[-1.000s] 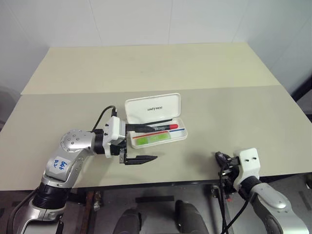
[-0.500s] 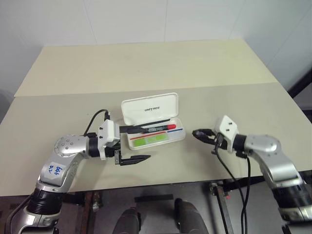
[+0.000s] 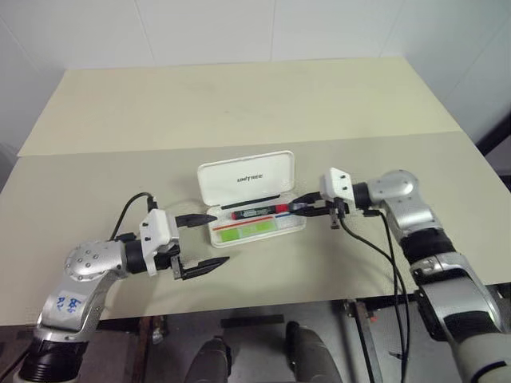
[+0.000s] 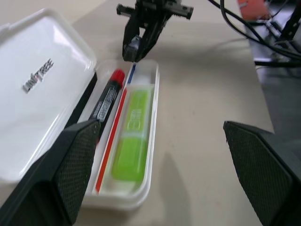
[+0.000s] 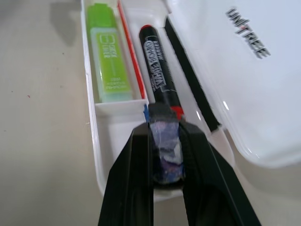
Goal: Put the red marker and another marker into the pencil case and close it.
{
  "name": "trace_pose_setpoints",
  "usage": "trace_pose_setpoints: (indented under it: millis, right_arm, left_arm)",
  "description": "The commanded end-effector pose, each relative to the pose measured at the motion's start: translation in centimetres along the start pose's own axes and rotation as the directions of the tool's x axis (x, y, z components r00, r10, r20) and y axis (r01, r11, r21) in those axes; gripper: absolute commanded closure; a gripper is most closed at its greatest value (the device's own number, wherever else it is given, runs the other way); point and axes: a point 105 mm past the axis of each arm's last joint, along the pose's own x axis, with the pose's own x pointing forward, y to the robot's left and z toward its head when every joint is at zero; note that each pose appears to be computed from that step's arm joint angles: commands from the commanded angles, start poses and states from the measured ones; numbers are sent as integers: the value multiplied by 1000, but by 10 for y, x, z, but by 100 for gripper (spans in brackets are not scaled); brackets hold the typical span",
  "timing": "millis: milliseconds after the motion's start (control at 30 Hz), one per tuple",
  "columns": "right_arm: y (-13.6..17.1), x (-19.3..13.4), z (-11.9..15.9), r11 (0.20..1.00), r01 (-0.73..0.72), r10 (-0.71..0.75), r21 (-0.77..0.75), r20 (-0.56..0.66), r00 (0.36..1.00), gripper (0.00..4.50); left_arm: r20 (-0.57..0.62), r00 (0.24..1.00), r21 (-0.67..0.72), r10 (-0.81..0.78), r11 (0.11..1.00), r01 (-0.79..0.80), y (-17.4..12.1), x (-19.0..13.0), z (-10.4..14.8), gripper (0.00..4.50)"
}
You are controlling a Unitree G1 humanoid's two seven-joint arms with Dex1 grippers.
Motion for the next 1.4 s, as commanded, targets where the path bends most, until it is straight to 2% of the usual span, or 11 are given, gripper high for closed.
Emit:
trace_pose_setpoints:
  millis: [33,267,500,667,867,900,1133,1267,1400]
  right_arm:
    - [-4,1,7,999,-29,30,-42,11,999,410]
    - [-3,0,4,995,-97,97,-26,-10,995,410]
    - [-4,-2,3,994,-104,103,-17,-16,995,410]
    - [1,0,3,990,-138,137,31,5,990,235]
    - [-1,2,10,992,-123,123,4,32,992,16]
    - [-2,1,11,993,-116,116,-4,33,993,4]
    - [-10,-7,25,998,-60,62,-19,88,994,4]
    - [-5,-24,24,999,-26,21,42,109,994,4]
    - [3,-46,19,995,73,-81,74,109,991,4]
  left_arm:
    - [11,1000,60,23,998,-23,-2,-3,12,0]
    - [-4,998,59,63,996,-63,-8,-9,13,0]
    - [-2,998,58,61,996,-61,-6,-6,13,0]
    - [-1,998,63,55,997,-55,-1,-4,15,0]
    - [-4,999,67,49,997,-49,2,-5,15,0]
    - [-4,999,67,48,997,-47,2,-4,15,0]
    - [-2,999,77,45,996,-45,7,-2,16,0]
    - [4,998,79,62,995,-62,12,-4,14,0]
    - [15,996,57,91,994,-91,14,-11,9,0]
